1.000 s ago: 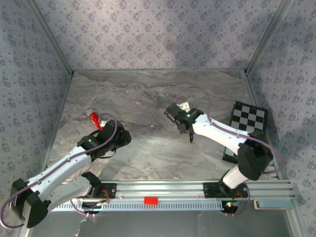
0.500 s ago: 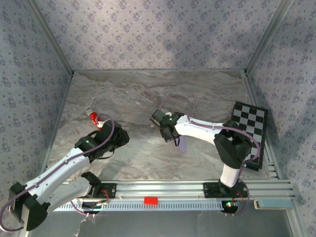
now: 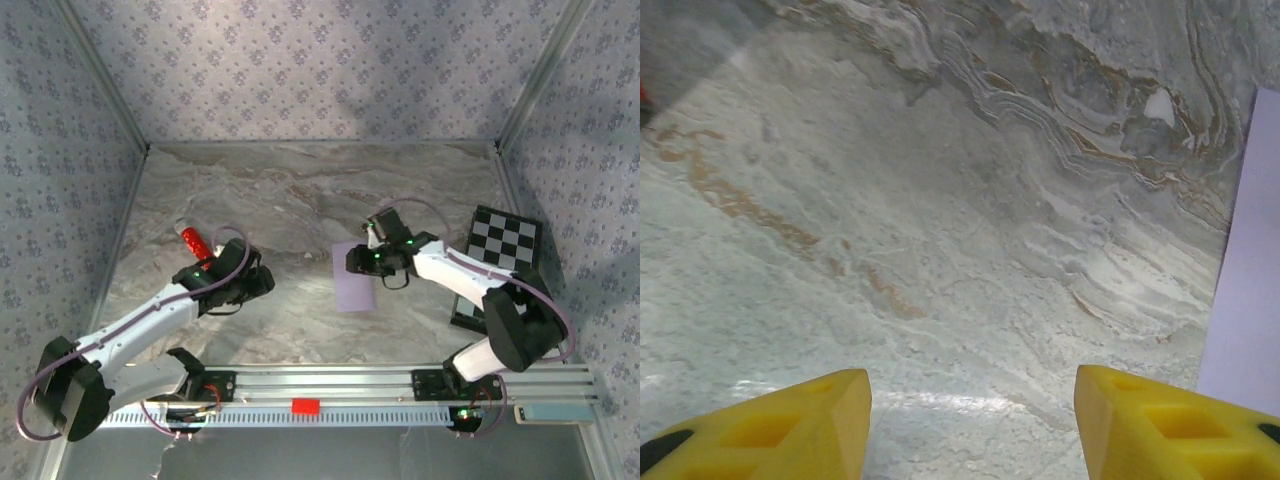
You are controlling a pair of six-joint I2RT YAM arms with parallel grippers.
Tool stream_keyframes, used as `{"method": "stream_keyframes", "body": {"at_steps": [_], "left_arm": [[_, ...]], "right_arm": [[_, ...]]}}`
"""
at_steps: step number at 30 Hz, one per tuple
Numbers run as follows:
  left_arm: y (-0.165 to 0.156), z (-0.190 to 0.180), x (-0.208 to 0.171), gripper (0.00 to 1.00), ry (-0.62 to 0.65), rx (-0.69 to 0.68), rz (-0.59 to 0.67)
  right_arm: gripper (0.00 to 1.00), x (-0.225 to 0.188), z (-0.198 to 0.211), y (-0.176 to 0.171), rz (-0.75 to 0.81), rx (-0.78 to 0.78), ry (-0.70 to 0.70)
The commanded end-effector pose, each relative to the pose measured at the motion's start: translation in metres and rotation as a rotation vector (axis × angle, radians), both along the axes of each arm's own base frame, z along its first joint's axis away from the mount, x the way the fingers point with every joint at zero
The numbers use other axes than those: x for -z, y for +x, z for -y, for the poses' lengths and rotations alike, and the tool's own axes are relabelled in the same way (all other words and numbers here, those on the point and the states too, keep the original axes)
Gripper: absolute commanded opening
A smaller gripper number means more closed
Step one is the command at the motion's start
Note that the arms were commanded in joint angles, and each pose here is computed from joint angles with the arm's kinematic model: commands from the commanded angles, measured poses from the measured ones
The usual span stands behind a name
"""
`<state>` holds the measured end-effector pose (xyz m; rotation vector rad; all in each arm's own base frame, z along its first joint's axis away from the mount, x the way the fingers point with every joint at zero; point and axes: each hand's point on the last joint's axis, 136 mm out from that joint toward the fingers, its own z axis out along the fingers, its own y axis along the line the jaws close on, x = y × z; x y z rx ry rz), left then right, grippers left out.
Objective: Fold a paper plane with a square sheet of paper (pick it up from the middle)
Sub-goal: Turn over the paper at the center of the table.
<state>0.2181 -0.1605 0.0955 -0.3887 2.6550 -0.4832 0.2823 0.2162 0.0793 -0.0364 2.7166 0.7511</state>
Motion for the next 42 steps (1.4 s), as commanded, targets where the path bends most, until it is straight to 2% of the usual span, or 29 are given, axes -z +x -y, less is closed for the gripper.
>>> {"method": "stream_keyframes", "body": {"at_steps": [1,5,10,22,27,36,42], "left_arm": [[0.011,0.020,-0.013,0.56,-0.069,0.045,0.017],[0.013,0.031,-0.007,0.56,-0.084,0.068,-0.010],[0.017,0.040,-0.002,0.55,-0.087,0.086,-0.023],[0.021,0.051,0.003,0.55,-0.097,0.107,-0.041],[0.023,0.061,0.005,0.55,-0.129,0.126,-0.051],[0.034,0.095,0.011,0.52,-0.242,0.174,-0.076],[0.039,0.121,0.016,0.49,-0.281,0.209,-0.098]], "right_arm": [[0.33,0.003,0.003,-0.002,-0.075,0.040,0.178],[0.23,0.010,0.008,-0.003,-0.125,0.054,0.269],[0.18,0.019,0.001,-0.005,-0.166,0.032,0.289],[0.16,0.066,0.009,-0.011,-0.277,0.088,0.204],[0.16,0.081,0.001,-0.020,-0.317,0.091,0.224],[0.16,0.077,-0.013,-0.022,-0.299,0.112,0.224],[0.17,0.047,-0.012,-0.017,-0.212,0.104,0.253]]}}
